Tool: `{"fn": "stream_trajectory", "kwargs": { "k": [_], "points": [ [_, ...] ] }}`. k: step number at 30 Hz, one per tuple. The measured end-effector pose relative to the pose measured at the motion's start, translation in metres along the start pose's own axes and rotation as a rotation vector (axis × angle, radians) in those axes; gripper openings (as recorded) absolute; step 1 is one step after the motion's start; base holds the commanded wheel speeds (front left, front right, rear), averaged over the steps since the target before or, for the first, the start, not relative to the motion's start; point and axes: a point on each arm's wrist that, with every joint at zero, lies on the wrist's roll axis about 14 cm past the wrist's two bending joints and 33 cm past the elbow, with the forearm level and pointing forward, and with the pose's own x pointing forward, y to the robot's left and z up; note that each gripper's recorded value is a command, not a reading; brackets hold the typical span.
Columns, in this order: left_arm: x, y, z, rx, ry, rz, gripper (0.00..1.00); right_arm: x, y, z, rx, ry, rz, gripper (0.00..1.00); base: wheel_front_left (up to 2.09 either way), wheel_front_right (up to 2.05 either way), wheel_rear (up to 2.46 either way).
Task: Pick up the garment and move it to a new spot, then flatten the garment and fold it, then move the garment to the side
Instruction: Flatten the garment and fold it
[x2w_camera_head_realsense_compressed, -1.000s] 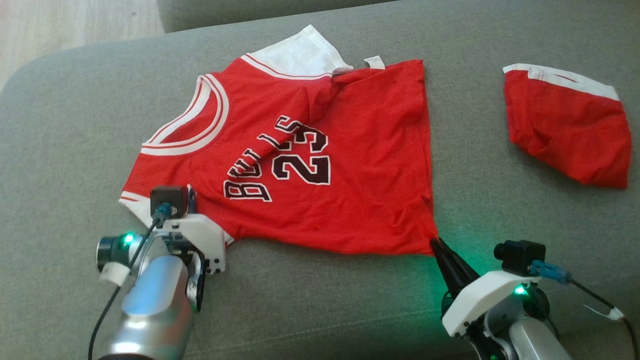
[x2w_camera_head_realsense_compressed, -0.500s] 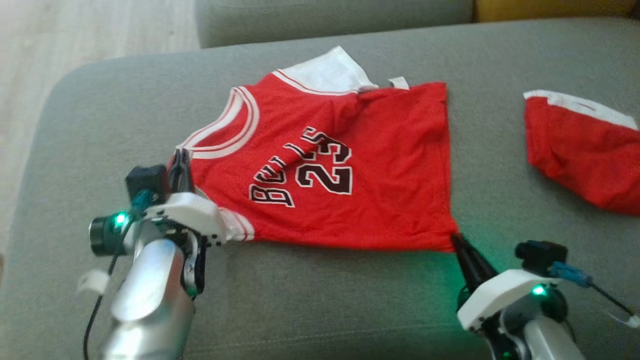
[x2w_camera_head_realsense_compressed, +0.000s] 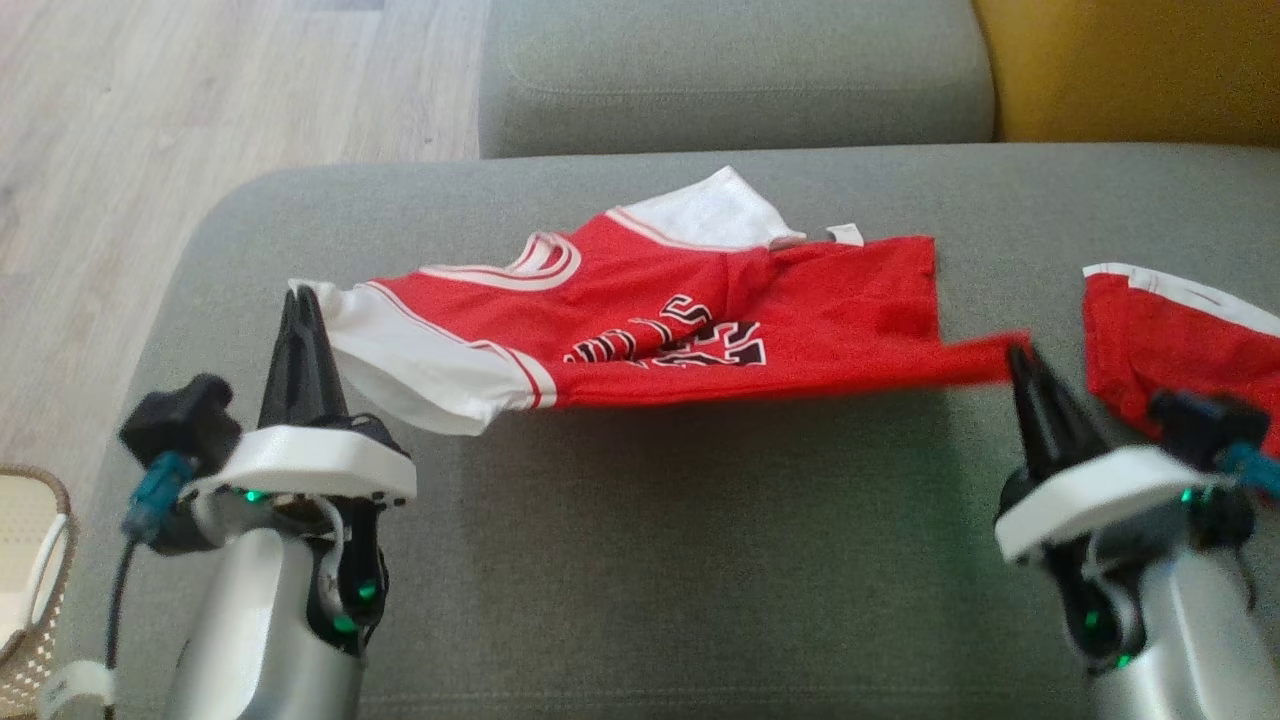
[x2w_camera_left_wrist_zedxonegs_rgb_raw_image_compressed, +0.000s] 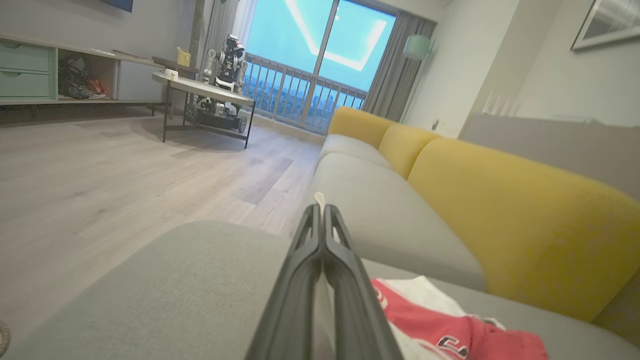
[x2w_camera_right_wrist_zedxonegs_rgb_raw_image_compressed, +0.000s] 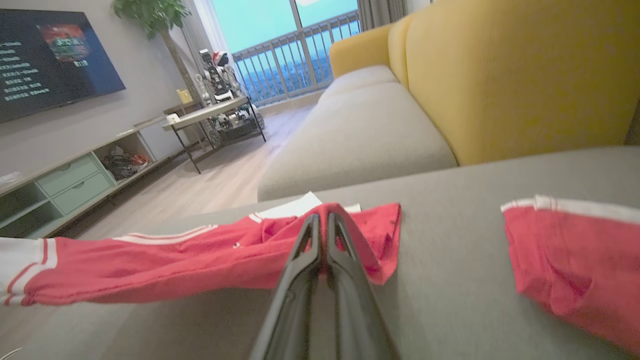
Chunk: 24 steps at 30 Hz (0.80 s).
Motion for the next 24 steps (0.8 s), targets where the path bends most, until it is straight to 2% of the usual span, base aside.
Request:
{"fn": "stream_trajectory", "kwargs": {
  "k": [5, 6, 7, 11, 13, 16, 20, 24],
  "points": [
    [0.001, -0.010, 0.049, -0.140, -0.131, -0.010, 0.00, 0.011, 0.022, 0.068, -0.075, -0.145, 0.068, 0.00, 0.00, 0.00, 0.00],
    [0.001, -0.010, 0.049, -0.140, -0.131, -0.010, 0.00, 0.011, 0.022, 0.068, -0.075, -0.145, 0.068, 0.00, 0.00, 0.00, 0.00],
    [0.002, -0.011, 0.061, -0.166, -0.159, -0.010, 0.00, 0.011, 0.025, 0.083, -0.094, -0.177, 0.080, 0.00, 0.00, 0.00, 0.00],
    [0.003, -0.020, 0.113, -0.274, -0.283, -0.021, 0.00, 0.007, 0.042, 0.144, -0.165, -0.313, 0.130, 0.00, 0.00, 0.00, 0.00],
    [0.003, -0.025, 0.143, -0.363, -0.349, -0.034, 0.00, 0.001, 0.055, 0.175, -0.204, -0.384, 0.162, 0.00, 0.00, 0.00, 0.00],
    [-0.004, -0.038, 0.190, -0.470, -0.457, -0.077, 0.00, -0.011, 0.077, 0.211, -0.211, -0.470, 0.229, 0.00, 0.00, 0.00, 0.00],
    [-0.017, -0.059, 0.237, -0.533, -0.574, -0.149, 0.00, -0.027, 0.090, 0.247, -0.279, -0.550, 0.259, 0.00, 0.00, 0.00, 0.00],
    [-0.016, -0.078, 0.261, -0.550, -0.593, -0.210, 0.00, -0.035, 0.103, 0.267, -0.296, -0.578, 0.288, 0.00, 0.00, 0.00, 0.00]
  ]
}}
